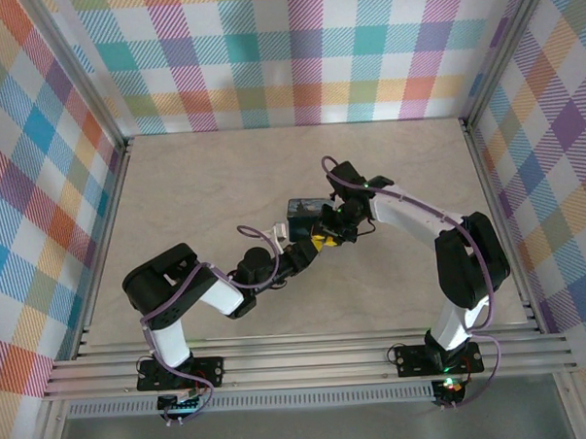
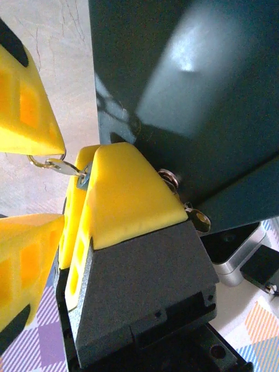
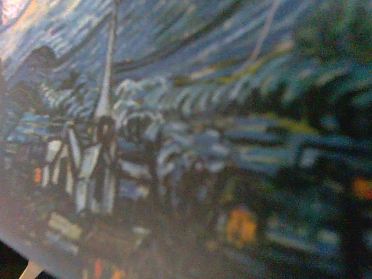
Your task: Unlock a padlock with a key
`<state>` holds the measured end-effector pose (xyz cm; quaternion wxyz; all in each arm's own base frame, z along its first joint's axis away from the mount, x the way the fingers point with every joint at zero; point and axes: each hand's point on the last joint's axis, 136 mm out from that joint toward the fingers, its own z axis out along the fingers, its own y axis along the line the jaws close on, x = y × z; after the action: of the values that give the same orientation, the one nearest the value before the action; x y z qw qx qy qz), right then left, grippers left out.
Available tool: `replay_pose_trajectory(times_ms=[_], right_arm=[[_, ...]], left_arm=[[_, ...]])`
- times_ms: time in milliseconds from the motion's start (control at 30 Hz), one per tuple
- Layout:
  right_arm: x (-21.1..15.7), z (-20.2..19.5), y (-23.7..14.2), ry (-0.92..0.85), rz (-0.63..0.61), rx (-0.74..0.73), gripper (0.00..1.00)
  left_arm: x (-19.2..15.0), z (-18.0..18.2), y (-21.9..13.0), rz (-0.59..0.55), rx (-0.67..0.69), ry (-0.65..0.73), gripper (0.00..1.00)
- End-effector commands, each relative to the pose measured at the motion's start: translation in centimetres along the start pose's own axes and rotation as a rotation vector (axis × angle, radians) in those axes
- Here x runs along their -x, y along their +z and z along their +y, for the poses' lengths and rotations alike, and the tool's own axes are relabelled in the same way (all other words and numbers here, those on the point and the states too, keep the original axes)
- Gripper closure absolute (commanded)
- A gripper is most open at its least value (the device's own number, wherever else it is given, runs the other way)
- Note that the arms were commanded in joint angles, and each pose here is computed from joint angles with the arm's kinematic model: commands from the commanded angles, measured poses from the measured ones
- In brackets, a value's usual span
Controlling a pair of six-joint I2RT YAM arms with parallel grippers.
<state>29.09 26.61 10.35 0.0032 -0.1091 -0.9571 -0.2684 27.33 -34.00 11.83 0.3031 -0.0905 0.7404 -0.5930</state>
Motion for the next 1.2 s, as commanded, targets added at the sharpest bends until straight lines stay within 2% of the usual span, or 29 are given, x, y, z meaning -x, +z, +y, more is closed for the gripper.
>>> replay_pose_trajectory(times_ms=[0, 300, 533, 633, 767, 900, 1067, 1167], right_arm=[[-0.1, 0.6, 0.2, 0.023, 0.021, 0.038, 1.0], [-0.3, 0.9, -0.1, 0.025, 0.029, 0.055, 1.0], [-0.7, 0.7, -0.3, 0.027, 0.035, 0.055, 1.0], [-0.8, 0.7, -0.3, 0.028, 0.04, 0.056, 1.0], [-0.9, 0.8, -0.2, 0.031, 0.047, 0.065, 1.0], [-0.9, 1.0, -0.3, 0.03, 0.051, 0.073, 1.0], [-1.4, 1.2, -0.7, 0.028, 0.067, 0.074, 0.99], [-1.8, 1.0, -1.0, 0.034, 0.084, 0.068, 0.81]], left_arm=[[0.2, -2.4, 0.8, 0.005, -0.081, 0.029, 0.72], [0.3, -2.7, 1.4, 0.005, -0.091, 0.057, 0.85], [0.6, -1.4, 0.9, -0.024, -0.048, 0.054, 0.7], [0.7, -1.6, 0.8, -0.024, -0.053, 0.061, 0.68], [0.9, -2.1, 0.8, -0.017, -0.07, 0.072, 0.8], [0.7, -2.5, 1.0, -0.004, -0.086, 0.105, 0.99], [-0.2, -2.3, 1.2, 0.048, -0.045, 0.241, 1.0], [-1.8, -1.5, 1.4, 0.13, 0.059, 0.411, 1.0]])
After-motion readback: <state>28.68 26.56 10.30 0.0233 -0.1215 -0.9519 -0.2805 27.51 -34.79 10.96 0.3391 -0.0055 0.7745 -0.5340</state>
